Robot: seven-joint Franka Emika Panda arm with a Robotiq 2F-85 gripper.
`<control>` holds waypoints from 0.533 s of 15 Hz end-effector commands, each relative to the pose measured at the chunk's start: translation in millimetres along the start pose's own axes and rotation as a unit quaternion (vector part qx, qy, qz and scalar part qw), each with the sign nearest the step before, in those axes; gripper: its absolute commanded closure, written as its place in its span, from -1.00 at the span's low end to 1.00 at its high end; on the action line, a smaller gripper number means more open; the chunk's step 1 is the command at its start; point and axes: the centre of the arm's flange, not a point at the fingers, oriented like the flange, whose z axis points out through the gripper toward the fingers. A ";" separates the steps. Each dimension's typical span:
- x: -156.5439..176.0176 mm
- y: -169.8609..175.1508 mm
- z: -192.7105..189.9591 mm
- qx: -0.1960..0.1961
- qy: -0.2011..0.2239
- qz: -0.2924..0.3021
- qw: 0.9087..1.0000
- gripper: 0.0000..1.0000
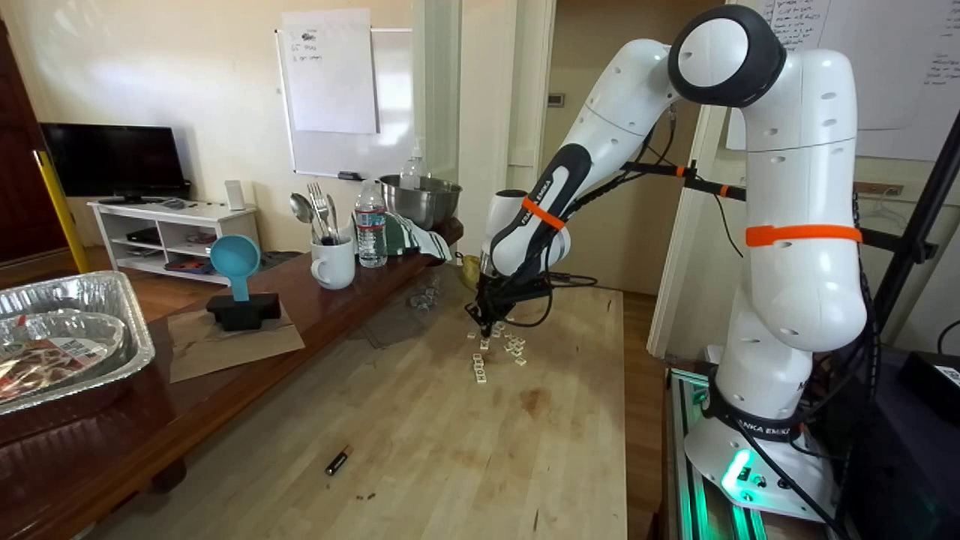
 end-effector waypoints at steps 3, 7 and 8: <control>-14.1 -11.6 4.3 0.013 -0.005 -0.025 1.000 1.00; -19.5 -19.5 8.1 0.013 -0.014 -0.041 0.999 1.00; -19.8 -20.1 10.1 0.011 -0.015 -0.042 0.999 1.00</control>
